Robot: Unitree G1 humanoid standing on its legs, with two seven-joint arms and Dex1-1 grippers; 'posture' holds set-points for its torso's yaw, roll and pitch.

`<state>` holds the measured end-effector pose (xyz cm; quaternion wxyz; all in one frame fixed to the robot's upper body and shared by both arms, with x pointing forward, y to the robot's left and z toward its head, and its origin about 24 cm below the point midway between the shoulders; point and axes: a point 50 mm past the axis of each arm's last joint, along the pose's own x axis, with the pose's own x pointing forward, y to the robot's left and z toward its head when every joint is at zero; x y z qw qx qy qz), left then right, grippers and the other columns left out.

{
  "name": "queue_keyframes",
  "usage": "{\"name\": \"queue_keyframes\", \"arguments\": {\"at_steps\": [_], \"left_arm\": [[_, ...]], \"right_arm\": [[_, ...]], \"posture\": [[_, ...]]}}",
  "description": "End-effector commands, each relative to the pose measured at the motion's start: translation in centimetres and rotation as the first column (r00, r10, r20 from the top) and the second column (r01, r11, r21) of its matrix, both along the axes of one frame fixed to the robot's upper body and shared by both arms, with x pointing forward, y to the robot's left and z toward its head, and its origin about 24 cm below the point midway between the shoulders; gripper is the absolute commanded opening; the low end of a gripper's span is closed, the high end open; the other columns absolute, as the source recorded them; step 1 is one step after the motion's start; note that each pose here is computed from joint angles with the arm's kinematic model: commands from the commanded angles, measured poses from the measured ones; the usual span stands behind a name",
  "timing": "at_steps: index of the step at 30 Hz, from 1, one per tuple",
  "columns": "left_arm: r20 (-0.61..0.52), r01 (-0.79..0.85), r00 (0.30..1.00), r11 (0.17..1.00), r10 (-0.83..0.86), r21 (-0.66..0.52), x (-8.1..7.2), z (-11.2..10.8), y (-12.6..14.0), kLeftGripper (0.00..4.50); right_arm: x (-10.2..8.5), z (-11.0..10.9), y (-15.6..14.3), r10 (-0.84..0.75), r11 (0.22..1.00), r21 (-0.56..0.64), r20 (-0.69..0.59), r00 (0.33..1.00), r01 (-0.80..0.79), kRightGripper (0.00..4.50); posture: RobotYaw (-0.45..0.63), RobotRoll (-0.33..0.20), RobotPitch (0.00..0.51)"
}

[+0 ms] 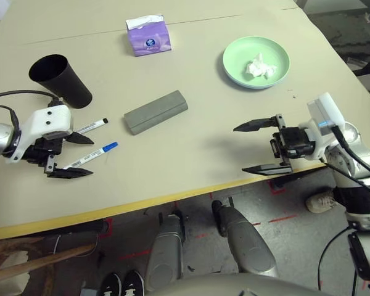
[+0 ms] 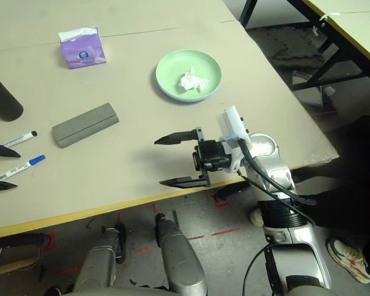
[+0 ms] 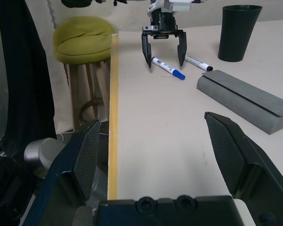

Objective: Organize and tidy the items on the table.

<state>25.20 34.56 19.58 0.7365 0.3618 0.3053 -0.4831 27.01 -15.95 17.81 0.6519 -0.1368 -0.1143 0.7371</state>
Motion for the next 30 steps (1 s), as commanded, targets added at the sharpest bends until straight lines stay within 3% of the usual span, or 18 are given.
{"name": "queue_keyframes", "arguments": {"at_steps": [1, 15, 18, 21, 28, 30], "left_arm": [[-0.023, 0.012, 1.000, 1.000, -0.012, -0.003, 0.2, -0.4, -0.4, 4.46], [-0.052, 0.002, 0.999, 1.000, -0.001, 0.010, -0.6, -0.9, -0.3, 4.46], [-0.066, -0.004, 0.998, 0.993, 0.012, 0.115, -1.0, -1.3, 0.9, 3.87], [-0.091, -0.007, 0.995, 0.974, 0.028, 0.227, -1.5, -1.8, 2.5, 2.86], [-0.064, -0.004, 0.998, 0.969, 0.021, 0.247, -1.4, -1.8, 3.2, 0.51], [-0.055, -0.003, 0.998, 0.970, 0.017, 0.243, -1.3, -1.7, 3.3, 0.29]], "right_arm": [[-0.4, 0.0, 0.0, 0.007, 1.000, 0.000, 0.003, 1.000, -0.007, 4.50], [-0.2, 0.9, 0.2, -0.002, 1.000, 0.017, 0.018, 1.000, 0.002, 4.50], [-0.1, 1.0, 0.3, -0.005, 1.000, 0.024, 0.021, 1.000, 0.005, 4.50], [-0.1, 1.2, 0.3, -0.012, 0.999, 0.033, 0.023, 1.000, 0.011, 4.50], [0.1, 1.8, 0.4, -0.028, 0.998, 0.053, 0.035, 0.999, 0.026, 4.50], [0.1, 1.8, 0.5, -0.028, 0.998, 0.056, 0.035, 0.999, 0.026, 4.50]], "posture": [[-0.24, 0.000, 0.290], [-0.24, 0.000, 0.283], [-0.24, 0.000, 0.283], [-0.24, 0.000, 0.283], [-0.24, 0.000, 0.276], [-0.24, 0.000, 0.274]]}}
